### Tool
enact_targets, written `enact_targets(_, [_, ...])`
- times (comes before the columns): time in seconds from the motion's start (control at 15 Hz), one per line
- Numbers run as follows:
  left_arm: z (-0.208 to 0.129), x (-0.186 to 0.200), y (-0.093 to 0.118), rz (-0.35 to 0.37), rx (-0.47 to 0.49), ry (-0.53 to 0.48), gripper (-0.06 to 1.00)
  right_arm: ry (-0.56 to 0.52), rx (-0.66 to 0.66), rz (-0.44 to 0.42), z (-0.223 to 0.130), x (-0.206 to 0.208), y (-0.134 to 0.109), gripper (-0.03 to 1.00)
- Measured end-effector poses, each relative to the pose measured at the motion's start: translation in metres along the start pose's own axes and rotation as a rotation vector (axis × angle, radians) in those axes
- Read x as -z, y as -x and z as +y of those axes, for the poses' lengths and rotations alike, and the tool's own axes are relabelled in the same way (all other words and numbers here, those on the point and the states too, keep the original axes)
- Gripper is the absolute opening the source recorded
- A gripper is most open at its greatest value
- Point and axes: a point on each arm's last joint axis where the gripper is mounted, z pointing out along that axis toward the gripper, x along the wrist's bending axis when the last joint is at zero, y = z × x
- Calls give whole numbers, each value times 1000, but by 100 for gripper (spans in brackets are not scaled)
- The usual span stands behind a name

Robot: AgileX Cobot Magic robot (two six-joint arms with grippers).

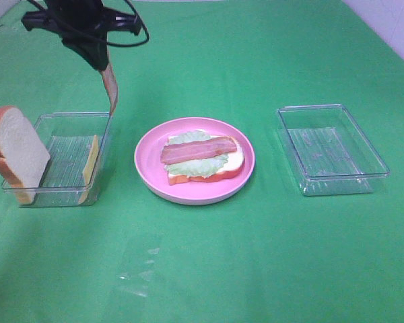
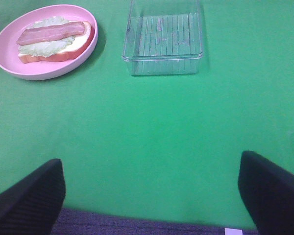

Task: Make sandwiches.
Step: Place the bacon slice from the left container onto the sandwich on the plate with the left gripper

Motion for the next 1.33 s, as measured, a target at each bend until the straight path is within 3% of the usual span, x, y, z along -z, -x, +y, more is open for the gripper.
enact_targets(0.27, [-1,59,14,-164,26,91,0,0,0,0,0,0,0,92])
enact_targets(0.4, [-3,65,28,-309,44,78,0,0,0,0,0,0,0,92])
enact_targets(0.47, [-6,62,47,-445,27,46,0,0,0,0,0,0,0,92])
enact_targets(0.6, [-12,56,73,-548,-52,21,0,0,0,0,0,0,0,92])
enact_targets(0.93, [-33,19,129,-608,-211,-77,0,0,0,0,0,0,0,92])
enact_targets(1.07, [-39,0,140,-607,-226,-123,0,0,0,0,0,0,0,92])
enact_targets(1.13, [-47,-27,149,-599,-232,-181,0,0,0,1,0,0,0,92])
enact_targets(1.33, [-54,-69,150,-570,-264,-230,0,0,0,1,0,0,0,92])
